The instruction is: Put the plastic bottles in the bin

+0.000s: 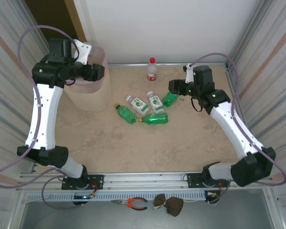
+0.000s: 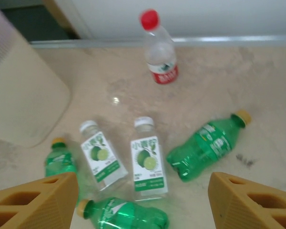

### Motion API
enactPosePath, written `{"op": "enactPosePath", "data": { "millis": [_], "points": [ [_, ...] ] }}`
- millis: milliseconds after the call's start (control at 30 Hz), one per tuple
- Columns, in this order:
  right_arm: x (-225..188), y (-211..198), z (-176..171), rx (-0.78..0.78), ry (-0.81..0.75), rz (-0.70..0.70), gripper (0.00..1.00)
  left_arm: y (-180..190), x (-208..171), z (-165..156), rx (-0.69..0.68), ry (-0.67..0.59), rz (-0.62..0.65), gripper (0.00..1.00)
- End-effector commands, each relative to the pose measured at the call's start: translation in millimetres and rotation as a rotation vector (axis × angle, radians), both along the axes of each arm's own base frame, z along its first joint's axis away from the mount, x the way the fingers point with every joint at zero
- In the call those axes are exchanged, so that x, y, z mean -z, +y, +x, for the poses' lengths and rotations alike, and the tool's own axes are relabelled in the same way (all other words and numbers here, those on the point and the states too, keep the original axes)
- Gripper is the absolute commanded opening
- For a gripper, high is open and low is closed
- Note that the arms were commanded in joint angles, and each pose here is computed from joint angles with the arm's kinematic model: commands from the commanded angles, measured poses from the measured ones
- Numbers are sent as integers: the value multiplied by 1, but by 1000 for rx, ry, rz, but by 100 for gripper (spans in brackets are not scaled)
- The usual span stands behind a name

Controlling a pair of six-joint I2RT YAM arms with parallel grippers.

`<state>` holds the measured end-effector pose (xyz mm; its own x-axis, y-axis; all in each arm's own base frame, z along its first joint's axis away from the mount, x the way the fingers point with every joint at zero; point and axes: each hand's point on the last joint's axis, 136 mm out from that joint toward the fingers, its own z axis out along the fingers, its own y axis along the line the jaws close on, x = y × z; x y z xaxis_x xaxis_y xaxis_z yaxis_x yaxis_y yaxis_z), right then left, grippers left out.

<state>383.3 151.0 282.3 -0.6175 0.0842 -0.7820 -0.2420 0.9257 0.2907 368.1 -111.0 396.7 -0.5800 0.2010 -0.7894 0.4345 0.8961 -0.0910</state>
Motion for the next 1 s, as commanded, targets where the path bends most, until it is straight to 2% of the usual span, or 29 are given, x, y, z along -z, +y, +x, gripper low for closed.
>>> {"op": "enactPosePath", "data": {
  "millis": [0, 233, 467, 733, 967],
  "points": [
    [21, -12, 14, 131, 119, 40, 70, -15, -9, -11, 34, -23, -58, 70],
    [71, -16, 50, 278, 250, 52, 78, -30, 6, -17, 62, 7, -64, 70],
    [130, -36, 74, 528, 403, 102, 83, -39, 14, -21, 77, 21, -73, 70],
    [177, -23, 87, 635, 558, 175, 93, -43, 21, -21, 88, 35, -80, 70],
    [213, 0, 87, 655, 666, 219, 96, -45, 26, -20, 93, 42, -82, 70]
  ]
}}
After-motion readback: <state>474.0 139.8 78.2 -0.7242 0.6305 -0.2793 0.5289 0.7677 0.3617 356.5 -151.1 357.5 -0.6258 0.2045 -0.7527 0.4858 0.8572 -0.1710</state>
